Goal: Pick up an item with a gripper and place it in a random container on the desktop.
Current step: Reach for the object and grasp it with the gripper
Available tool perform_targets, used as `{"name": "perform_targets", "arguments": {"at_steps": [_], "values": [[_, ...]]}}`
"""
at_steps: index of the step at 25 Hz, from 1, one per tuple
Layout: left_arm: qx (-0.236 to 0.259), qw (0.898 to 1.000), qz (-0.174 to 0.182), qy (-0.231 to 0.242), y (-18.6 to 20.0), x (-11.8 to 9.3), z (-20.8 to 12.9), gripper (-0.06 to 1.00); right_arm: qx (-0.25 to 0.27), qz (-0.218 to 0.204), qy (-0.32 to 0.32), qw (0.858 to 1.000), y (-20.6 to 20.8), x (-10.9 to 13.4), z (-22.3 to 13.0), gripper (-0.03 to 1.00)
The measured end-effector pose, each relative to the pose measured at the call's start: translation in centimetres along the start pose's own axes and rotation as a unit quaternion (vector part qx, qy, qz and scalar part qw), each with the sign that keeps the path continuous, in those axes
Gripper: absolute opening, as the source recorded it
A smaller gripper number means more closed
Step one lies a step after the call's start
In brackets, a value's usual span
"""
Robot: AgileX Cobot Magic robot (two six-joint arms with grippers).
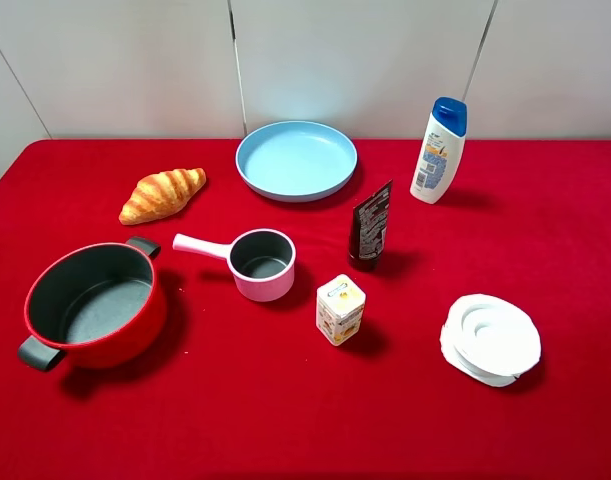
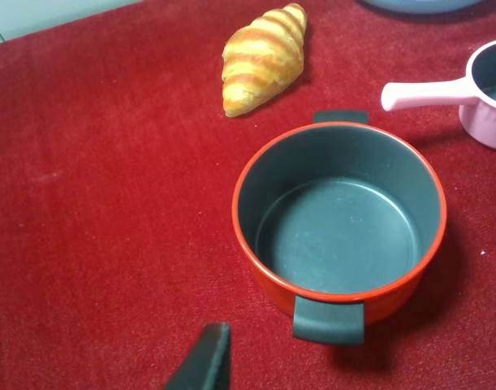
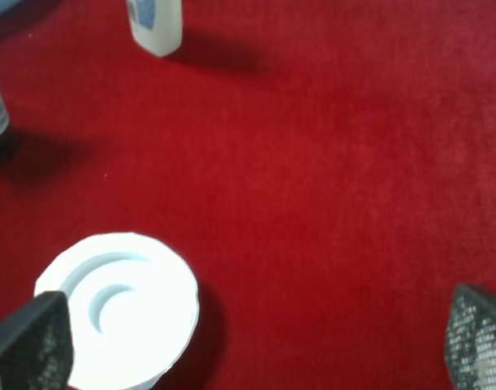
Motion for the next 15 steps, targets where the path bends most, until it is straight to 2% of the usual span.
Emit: {"name": "perform_targets", "arguments": {"at_steps": [15], "values": [[0.0, 1.0, 0.0, 0.0, 0.0, 0.0, 0.0, 0.99, 0.018, 0.007, 0.018, 1.0, -0.44, 0.05, -0.03, 0.69]]}}
Point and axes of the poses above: a point on each arm's last joint axis where the gripper is mounted, y pointing back along that axis away from the gripper, x along the wrist's bending axis when the last joint is at zero, z = x × y, the point moved 3 cm from there along -y, pointing out along that axis toward the gripper, and after that the axes turned 3 degrees about -y, right-handed, at the moved point
